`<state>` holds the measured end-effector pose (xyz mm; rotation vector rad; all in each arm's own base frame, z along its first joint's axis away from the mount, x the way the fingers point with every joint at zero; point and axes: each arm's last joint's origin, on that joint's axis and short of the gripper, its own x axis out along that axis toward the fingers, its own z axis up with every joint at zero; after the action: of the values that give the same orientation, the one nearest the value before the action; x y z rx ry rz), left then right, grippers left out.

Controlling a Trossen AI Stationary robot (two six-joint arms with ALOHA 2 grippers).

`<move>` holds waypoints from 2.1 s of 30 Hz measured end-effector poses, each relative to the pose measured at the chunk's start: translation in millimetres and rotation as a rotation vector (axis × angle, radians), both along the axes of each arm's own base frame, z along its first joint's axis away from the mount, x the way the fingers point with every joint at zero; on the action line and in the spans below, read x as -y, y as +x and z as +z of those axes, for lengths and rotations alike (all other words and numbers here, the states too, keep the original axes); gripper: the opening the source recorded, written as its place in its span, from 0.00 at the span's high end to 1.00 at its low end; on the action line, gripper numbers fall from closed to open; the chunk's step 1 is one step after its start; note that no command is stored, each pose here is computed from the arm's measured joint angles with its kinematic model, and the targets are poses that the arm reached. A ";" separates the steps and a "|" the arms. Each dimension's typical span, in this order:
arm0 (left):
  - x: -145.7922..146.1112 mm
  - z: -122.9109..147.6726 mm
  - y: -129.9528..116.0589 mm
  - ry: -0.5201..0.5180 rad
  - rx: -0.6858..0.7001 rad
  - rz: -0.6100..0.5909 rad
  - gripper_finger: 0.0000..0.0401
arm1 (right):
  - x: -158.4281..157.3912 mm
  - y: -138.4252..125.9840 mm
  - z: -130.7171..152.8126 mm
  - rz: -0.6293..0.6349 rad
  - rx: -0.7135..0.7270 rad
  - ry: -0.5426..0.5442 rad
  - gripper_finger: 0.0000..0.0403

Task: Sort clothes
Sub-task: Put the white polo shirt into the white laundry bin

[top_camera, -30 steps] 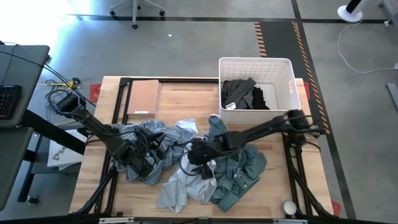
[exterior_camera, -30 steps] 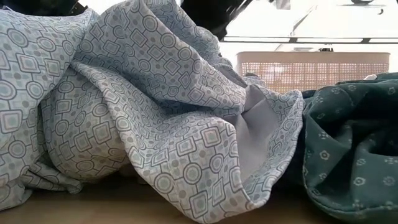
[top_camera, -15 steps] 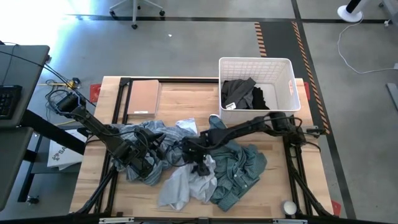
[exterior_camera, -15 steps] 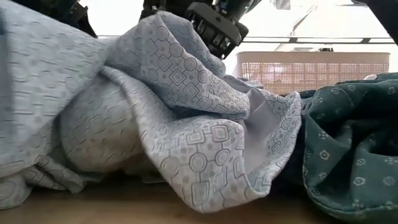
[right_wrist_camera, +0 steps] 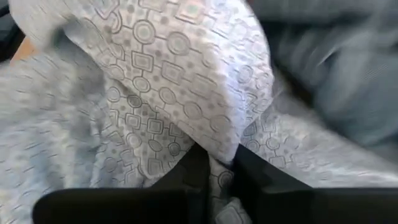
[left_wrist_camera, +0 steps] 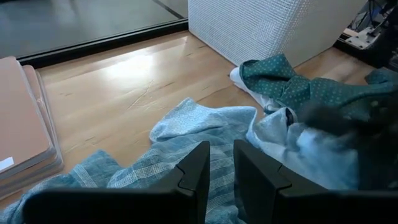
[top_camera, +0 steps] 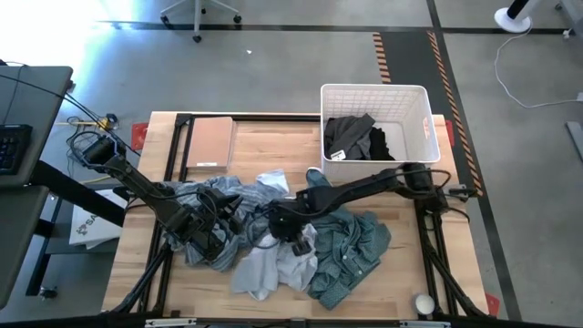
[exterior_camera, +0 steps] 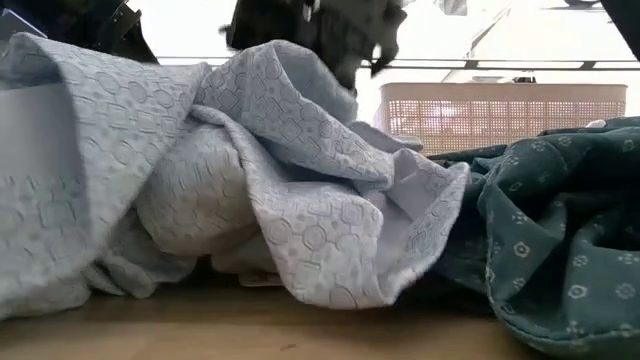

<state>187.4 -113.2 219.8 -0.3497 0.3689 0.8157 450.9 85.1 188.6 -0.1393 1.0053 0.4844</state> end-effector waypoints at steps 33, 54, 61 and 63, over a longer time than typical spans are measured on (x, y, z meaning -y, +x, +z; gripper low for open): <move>1.0 0.0 0.9 -0.011 0.003 -0.006 0.83 | 109.3 -290.8 361.7 -1.099 0.950 -0.808 0.97; 0.9 0.0 0.9 -0.011 0.003 -0.005 0.83 | 178.4 -273.1 234.8 -1.089 0.398 -0.811 0.96; 0.9 0.0 1.0 -0.011 0.004 -0.005 0.83 | 186.7 -280.3 223.3 -1.234 0.310 -0.856 0.78; 0.9 0.0 1.0 -0.011 0.004 -0.005 0.83 | 186.6 -282.7 225.6 -1.262 0.309 -0.855 0.69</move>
<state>188.3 -114.1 219.8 -0.3601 0.3707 0.8081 168.2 -101.5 414.2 -0.2900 0.7530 -1.1063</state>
